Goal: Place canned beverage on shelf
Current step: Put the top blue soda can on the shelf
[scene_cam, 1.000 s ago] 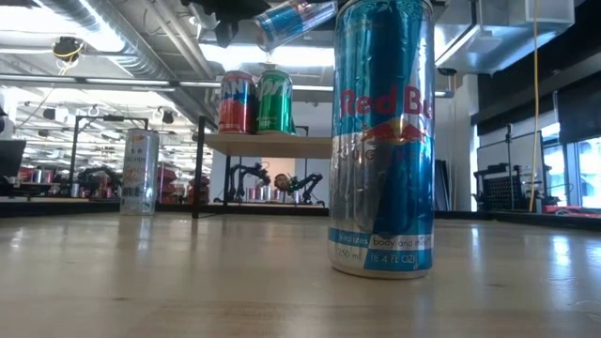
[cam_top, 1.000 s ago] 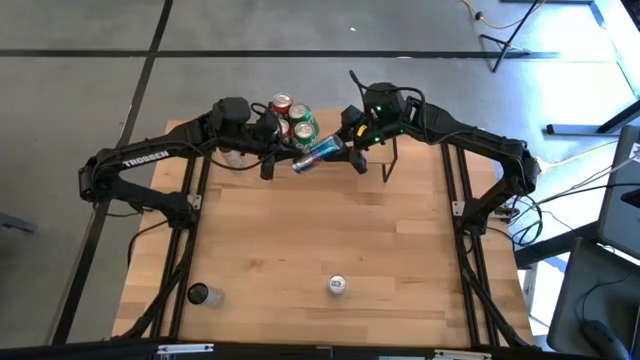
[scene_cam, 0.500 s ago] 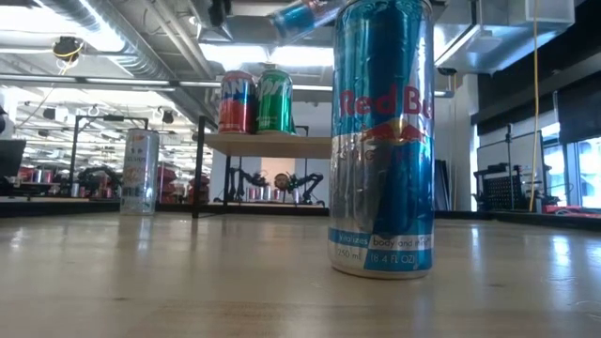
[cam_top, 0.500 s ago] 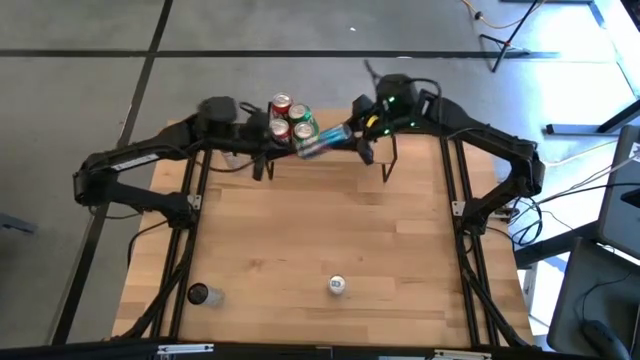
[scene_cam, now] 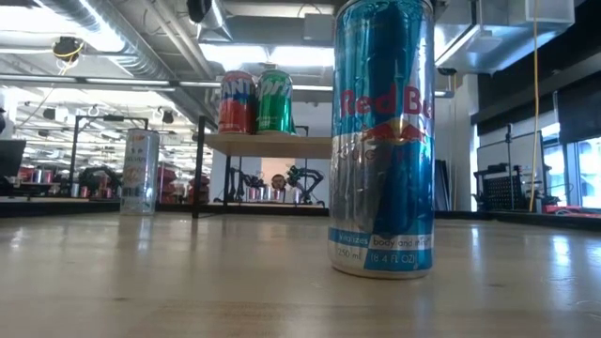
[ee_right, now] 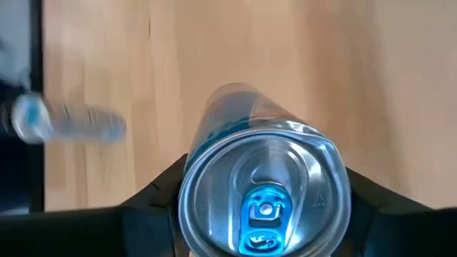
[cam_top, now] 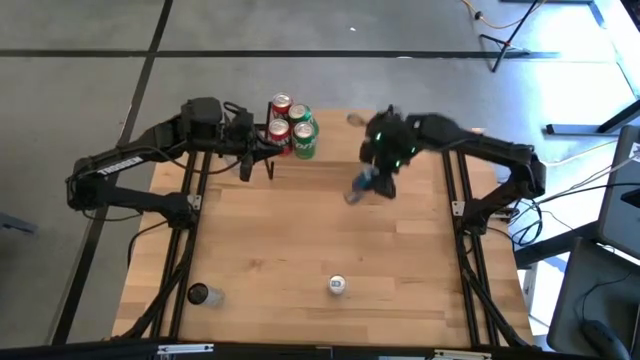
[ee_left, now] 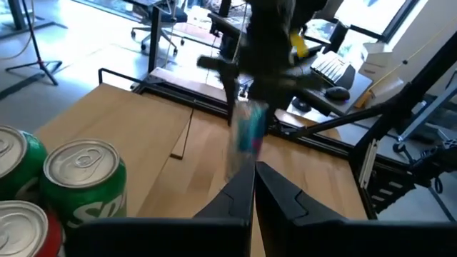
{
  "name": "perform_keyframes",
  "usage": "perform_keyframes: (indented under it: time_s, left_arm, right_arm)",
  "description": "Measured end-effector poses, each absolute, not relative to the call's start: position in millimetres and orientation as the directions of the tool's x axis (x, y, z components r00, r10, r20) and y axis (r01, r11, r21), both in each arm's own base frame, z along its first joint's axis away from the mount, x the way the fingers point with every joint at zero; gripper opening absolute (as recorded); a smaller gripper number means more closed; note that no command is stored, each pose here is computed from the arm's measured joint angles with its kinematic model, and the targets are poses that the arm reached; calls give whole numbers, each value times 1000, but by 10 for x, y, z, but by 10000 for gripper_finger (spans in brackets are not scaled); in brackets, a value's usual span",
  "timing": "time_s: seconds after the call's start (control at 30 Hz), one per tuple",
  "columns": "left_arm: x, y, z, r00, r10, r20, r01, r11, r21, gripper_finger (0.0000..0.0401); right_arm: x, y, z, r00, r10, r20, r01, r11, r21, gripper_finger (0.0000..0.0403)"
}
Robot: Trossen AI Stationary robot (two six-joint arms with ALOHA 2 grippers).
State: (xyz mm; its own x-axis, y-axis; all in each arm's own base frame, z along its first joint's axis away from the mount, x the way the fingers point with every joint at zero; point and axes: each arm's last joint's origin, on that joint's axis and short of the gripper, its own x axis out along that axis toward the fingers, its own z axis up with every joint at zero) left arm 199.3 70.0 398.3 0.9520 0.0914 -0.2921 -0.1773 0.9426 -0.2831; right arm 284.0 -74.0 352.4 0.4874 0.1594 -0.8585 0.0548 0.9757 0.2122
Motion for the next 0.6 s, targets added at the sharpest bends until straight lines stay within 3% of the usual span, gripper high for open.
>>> perform_keyframes:
  time_s: [0.37, 0.6]
  left_arm:
    - [1997, 696, 3984, 952, 91, -291, -174, 946, -273, 6]
    - [1997, 694, 3984, 953, 85, -290, -170, 944, -282, 6]
  right_arm:
    - [2856, -492, 2568, 314, 41, -949, 140, 986, 89, 206]
    - [2783, -492, 2291, 285, 34, -958, 186, 978, 90, 207]
